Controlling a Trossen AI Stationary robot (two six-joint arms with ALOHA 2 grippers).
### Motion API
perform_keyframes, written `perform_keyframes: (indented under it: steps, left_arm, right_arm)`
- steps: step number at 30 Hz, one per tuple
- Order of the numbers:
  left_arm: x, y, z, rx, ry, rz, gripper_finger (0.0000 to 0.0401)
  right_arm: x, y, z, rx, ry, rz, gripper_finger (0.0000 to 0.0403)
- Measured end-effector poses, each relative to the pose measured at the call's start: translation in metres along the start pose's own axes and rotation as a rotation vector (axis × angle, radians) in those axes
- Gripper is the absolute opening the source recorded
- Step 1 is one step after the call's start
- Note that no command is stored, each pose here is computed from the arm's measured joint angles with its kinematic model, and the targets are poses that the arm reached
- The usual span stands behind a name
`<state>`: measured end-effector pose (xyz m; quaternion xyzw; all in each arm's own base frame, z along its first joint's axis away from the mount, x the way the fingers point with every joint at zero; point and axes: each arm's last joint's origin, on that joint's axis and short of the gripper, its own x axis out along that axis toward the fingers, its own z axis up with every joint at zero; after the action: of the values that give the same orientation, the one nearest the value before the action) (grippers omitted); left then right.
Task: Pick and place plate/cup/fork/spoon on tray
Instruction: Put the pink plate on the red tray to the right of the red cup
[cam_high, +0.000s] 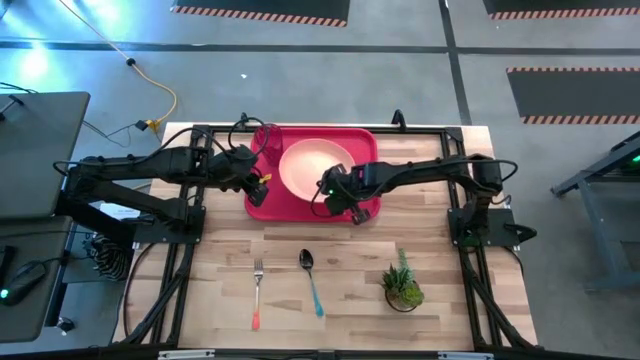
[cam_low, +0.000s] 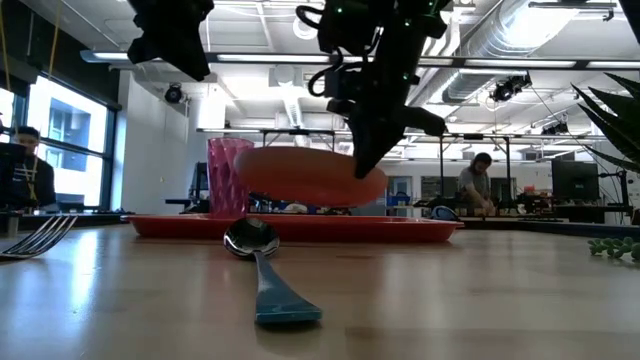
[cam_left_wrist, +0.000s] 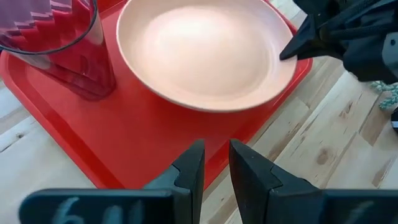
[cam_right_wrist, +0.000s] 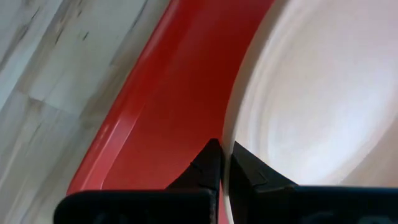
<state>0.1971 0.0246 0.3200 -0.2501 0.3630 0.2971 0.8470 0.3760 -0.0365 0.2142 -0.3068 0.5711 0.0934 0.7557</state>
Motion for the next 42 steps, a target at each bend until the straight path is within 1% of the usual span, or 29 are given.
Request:
perform_keyframes:
  steps: [6,12,16,21,26,30,37,42]
  left_arm:
    - [0.000,0.000,0.000,0.000,0.000,0.000,0.0062]
    - [0.000,0.000,0.000,0.001,0.000,0.001,0.0062]
    - [0.000,0.000,0.000,0.000,-0.001,0.001,0.0062]
    - [0.000,0.000,0.000,0.000,0.000,0.001,0.0062]
    - [0.000,0.000,0.000,0.001,0.000,0.001,0.0062]
    - [0.000,0.000,0.000,0.001,0.000,0.000,0.0062]
    - [0.000,0.000,0.000,0.001,0.000,0.000,0.0062]
    - [0.000,0.000,0.000,0.001,0.000,0.000,0.0062]
  right_arm:
    - [0.007,-0.001,0.003,-0.046,-0.037,0.013,0.0000]
    - [0.026,0.004,0.003,-0.071,0.012,0.046,0.0000]
    - [0.033,0.004,0.004,-0.072,0.040,0.026,0.0000]
    - [0.041,0.005,0.003,-0.075,0.053,0.044,0.0000]
    - [0.044,0.005,0.004,-0.074,0.049,0.045,0.0000]
    - [0.044,0.002,0.006,-0.054,-0.001,0.046,0.0000]
    - [0.044,0.001,0.006,-0.022,-0.008,0.044,0.0000]
    - [0.044,0.001,0.006,-0.021,-0.011,0.042,0.0000]
